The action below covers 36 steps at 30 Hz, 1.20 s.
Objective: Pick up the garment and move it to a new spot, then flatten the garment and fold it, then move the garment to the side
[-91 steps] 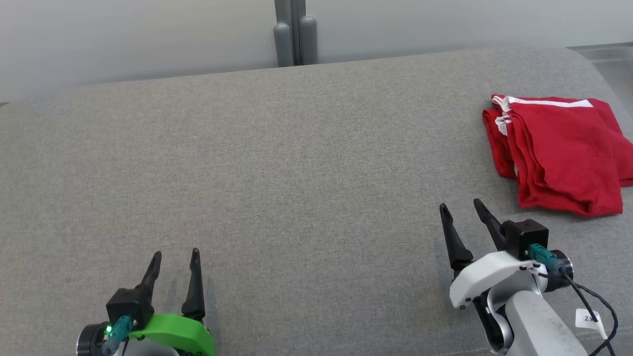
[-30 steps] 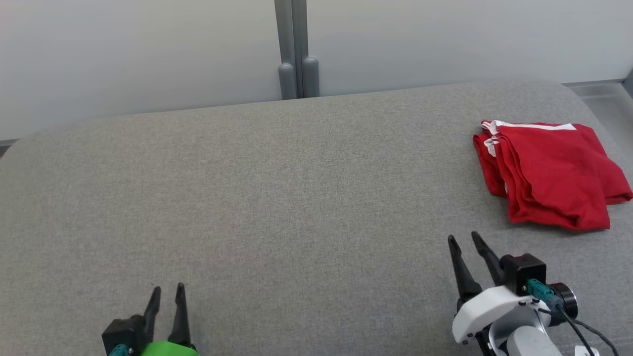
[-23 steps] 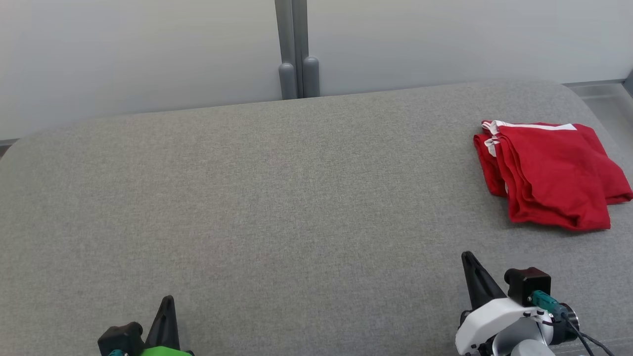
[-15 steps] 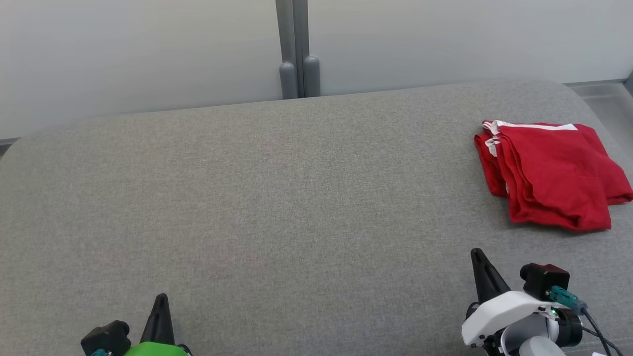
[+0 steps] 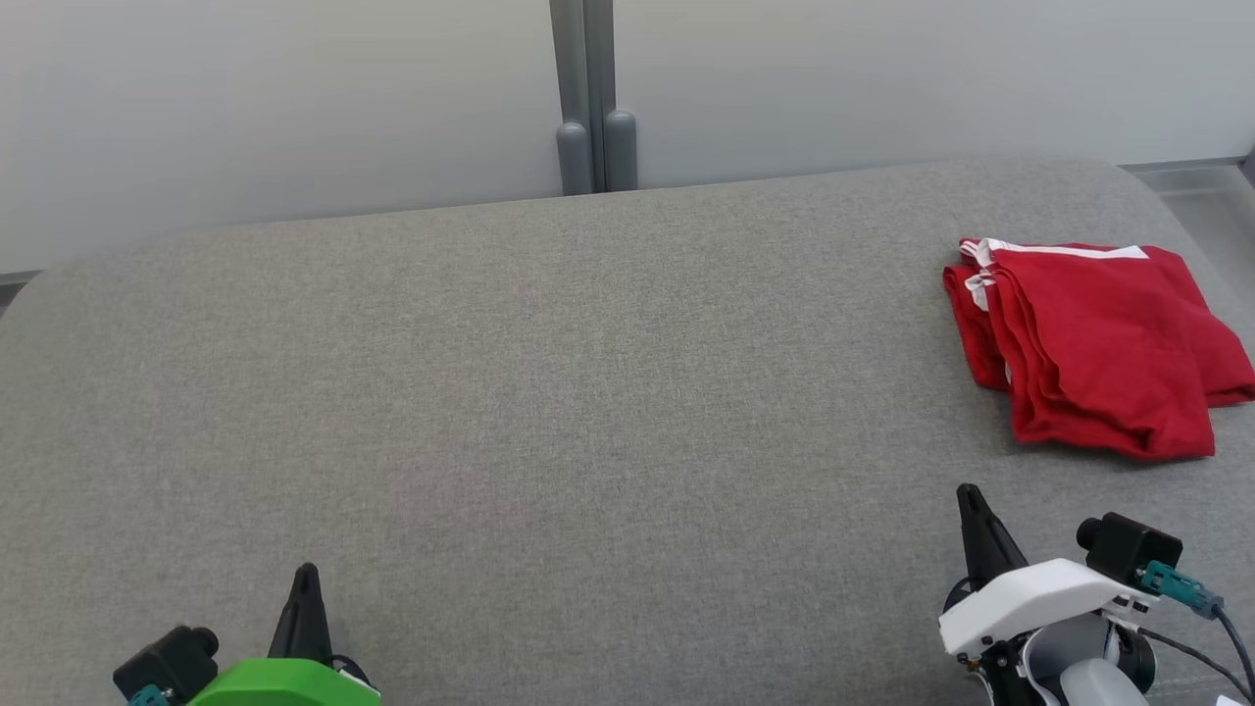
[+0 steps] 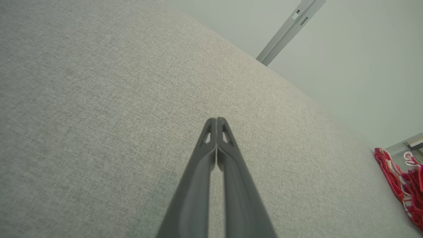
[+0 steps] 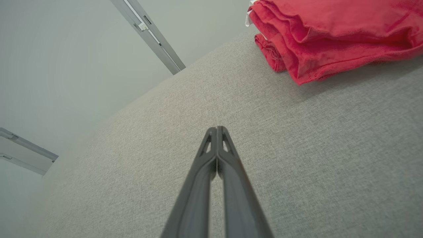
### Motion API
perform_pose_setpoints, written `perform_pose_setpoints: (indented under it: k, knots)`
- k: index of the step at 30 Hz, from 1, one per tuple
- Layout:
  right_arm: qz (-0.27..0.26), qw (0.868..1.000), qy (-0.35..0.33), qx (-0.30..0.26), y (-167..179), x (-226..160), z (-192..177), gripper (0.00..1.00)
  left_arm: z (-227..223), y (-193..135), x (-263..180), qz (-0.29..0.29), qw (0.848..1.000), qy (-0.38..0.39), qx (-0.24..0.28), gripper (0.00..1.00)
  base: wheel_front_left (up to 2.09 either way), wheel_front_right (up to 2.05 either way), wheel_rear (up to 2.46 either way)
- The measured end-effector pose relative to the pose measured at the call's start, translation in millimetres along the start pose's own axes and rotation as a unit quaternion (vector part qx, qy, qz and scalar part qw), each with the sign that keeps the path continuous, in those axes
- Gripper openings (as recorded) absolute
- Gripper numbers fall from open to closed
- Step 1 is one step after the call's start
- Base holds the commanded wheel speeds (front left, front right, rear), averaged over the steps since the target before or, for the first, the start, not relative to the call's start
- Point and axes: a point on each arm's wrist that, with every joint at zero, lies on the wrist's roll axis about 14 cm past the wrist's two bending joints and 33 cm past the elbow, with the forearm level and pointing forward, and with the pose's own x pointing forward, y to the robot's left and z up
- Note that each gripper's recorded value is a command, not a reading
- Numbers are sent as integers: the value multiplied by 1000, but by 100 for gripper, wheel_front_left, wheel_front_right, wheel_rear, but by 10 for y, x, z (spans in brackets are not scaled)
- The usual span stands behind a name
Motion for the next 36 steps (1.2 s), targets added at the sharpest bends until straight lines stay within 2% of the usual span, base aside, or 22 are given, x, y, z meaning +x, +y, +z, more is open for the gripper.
perform_pose_setpoints:
  k: [17, 36]
  knots:
    - [-13, 992, -9, 125, -54, 25, 108, 0, 141, -49, 67, -4, 993, -7, -120, 0, 0, 0, 0]
    - [-13, 970, -18, 240, -75, 50, 211, 0, 290, -114, 121, -20, 974, -15, -226, 0, 0, 0, 0]
